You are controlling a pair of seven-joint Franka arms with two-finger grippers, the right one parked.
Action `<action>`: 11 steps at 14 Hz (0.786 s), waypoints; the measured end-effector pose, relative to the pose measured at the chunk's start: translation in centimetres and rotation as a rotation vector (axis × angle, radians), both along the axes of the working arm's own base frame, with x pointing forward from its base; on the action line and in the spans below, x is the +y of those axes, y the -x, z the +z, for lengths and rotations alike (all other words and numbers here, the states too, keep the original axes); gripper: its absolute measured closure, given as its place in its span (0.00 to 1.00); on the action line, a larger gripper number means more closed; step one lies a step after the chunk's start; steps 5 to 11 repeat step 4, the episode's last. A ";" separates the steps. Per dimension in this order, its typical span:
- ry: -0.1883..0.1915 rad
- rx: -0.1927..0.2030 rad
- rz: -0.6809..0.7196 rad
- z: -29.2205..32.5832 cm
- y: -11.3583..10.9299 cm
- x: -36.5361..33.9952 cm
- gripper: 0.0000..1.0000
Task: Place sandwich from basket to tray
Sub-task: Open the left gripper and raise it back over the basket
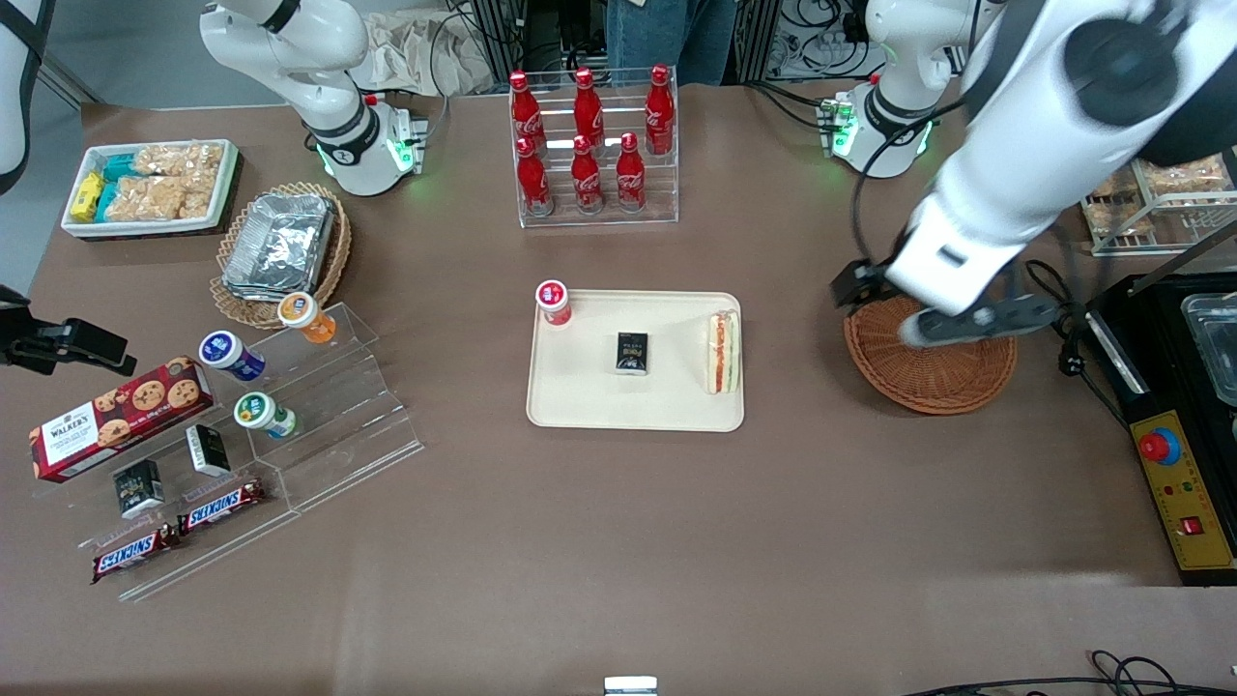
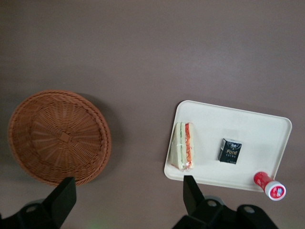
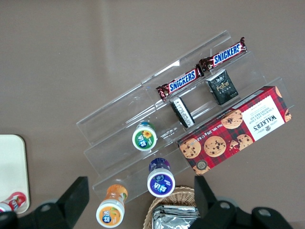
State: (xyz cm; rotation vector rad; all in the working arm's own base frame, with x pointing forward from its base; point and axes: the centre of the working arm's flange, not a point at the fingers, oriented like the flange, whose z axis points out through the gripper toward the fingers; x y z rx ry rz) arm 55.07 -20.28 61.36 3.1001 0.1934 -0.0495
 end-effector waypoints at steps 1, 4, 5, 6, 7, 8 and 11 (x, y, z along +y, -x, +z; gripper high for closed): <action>-0.006 0.004 -0.014 1.4 0.7 1.8 0.00; 0.003 0.016 0.023 4.5 2.4 7.1 0.00; 0.003 0.016 0.023 4.5 2.4 7.1 0.00; 0.003 0.016 0.023 4.5 2.4 7.1 0.00; 0.003 0.016 0.023 4.5 2.4 7.1 0.00; 0.003 0.016 0.023 4.5 2.4 7.1 0.00; 0.003 0.016 0.023 4.5 2.4 7.1 0.00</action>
